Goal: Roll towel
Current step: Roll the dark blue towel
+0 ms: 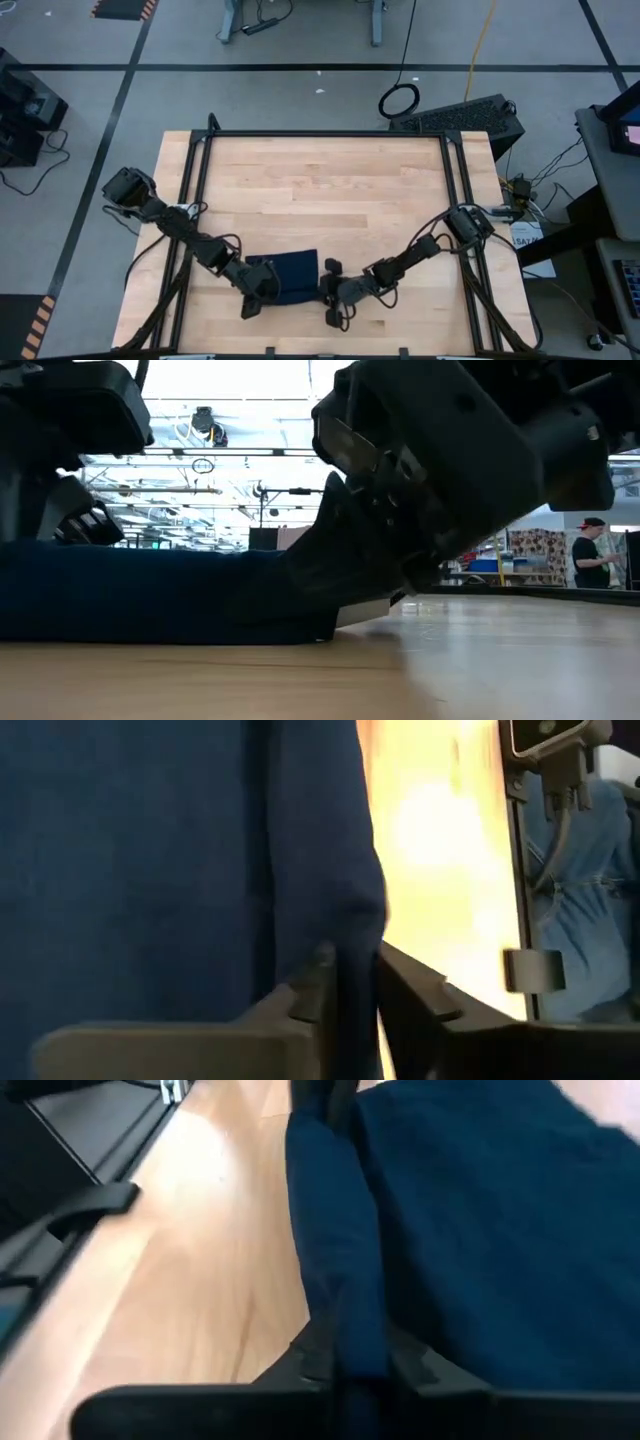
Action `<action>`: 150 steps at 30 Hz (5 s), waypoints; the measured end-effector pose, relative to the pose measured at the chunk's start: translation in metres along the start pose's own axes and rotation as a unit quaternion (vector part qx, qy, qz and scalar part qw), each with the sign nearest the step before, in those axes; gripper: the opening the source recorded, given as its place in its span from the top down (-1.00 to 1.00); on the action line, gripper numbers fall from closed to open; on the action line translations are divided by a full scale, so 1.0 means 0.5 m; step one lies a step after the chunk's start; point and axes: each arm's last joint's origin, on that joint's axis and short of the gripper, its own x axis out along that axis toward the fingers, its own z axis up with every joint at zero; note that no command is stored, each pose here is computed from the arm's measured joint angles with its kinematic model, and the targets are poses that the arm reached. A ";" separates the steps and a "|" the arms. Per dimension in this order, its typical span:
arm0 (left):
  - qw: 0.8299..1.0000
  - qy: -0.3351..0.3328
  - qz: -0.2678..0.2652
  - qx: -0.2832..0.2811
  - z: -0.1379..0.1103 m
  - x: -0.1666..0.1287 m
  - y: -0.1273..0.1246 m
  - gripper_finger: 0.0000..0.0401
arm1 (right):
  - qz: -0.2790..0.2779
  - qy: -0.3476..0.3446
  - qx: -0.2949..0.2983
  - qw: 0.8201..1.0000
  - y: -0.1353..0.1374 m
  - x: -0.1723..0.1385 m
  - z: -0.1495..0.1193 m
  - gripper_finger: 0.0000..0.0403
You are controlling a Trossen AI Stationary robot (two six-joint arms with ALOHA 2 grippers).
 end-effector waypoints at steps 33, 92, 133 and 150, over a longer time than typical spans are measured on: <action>0.960 -0.141 0.198 0.142 -0.179 0.019 -0.080 -0.06 | 0.049 0.067 0.202 0.976 -0.023 0.005 0.010 0.91; 0.982 -0.040 0.046 -0.179 -0.074 0.001 -0.013 0.88 | -0.055 -0.025 -0.254 0.965 0.052 -0.031 -0.006 -0.04; 0.963 -0.163 0.131 0.171 -0.141 0.002 -0.078 -0.03 | 0.055 0.090 0.167 0.980 -0.085 0.009 0.046 0.90; 0.926 -0.134 0.242 0.258 -0.141 0.029 -0.072 -0.03 | 0.057 0.100 0.205 0.972 -0.087 0.009 0.043 0.90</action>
